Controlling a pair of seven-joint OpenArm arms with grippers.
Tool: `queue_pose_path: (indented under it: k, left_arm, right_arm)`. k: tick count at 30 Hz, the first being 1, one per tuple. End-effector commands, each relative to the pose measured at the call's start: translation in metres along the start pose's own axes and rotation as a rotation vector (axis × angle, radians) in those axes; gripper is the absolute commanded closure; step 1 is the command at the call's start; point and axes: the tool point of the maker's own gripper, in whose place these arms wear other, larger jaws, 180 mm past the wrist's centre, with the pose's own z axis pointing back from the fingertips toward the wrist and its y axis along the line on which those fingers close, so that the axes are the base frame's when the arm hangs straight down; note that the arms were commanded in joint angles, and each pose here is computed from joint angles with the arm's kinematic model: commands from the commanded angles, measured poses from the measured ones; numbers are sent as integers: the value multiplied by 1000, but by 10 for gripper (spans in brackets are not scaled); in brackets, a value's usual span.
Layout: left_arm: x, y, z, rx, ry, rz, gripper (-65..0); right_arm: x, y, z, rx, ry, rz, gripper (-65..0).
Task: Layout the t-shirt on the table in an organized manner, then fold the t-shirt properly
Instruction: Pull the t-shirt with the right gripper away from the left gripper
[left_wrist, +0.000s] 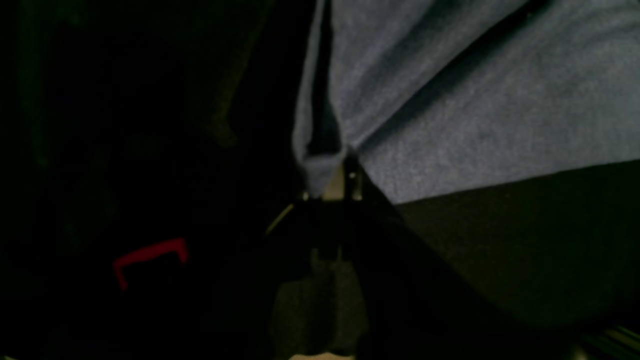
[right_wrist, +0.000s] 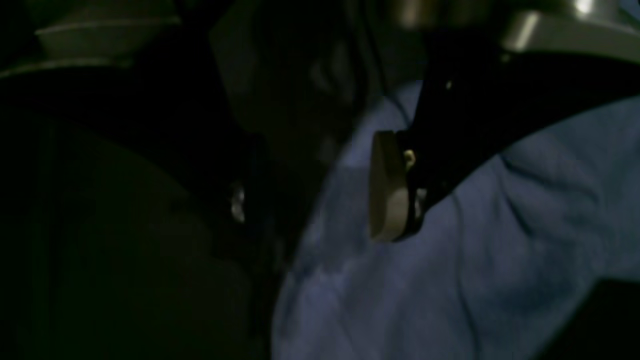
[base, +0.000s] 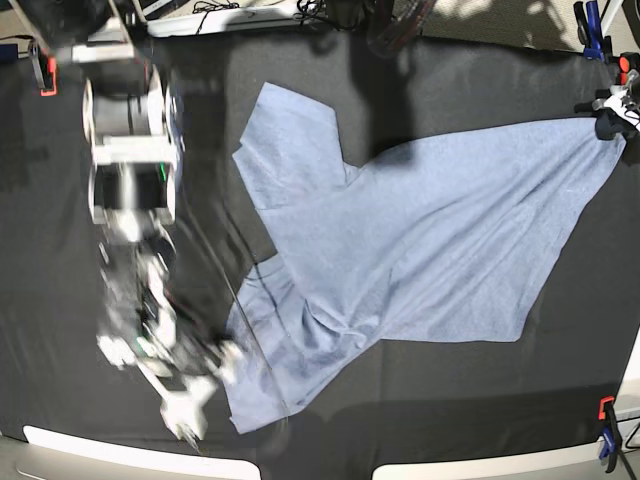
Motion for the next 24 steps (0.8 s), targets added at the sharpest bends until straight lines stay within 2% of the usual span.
queue_pose_path:
  k: [1, 6, 8, 15, 18, 24]
  left_arm:
    - [17, 4, 6, 7, -43, -27, 0]
    - [14, 0, 4, 0, -47, -15, 0]
    - [13, -1, 3, -3, -48, -10, 0]
    - [10, -3, 1, -8, -48, -1, 0]
    - [10, -3, 1, -8, -48, -2, 0]
    - [10, -3, 1, -8, -47, -1, 0]
  right_arm:
    - [17, -4, 9, 4, -63, -23, -293]
    - [-48, -6, 3, 69, 25, -207, -293]
    - [-64, -1, 1, 90, 44, -247, -293]
    - [-89, 30, -18, 145, 62, -295, -293]
    - [-100, 40, -28, 141, 91, -293, -293]
    - [-99, 64, -36, 163, 69, -299, -293]
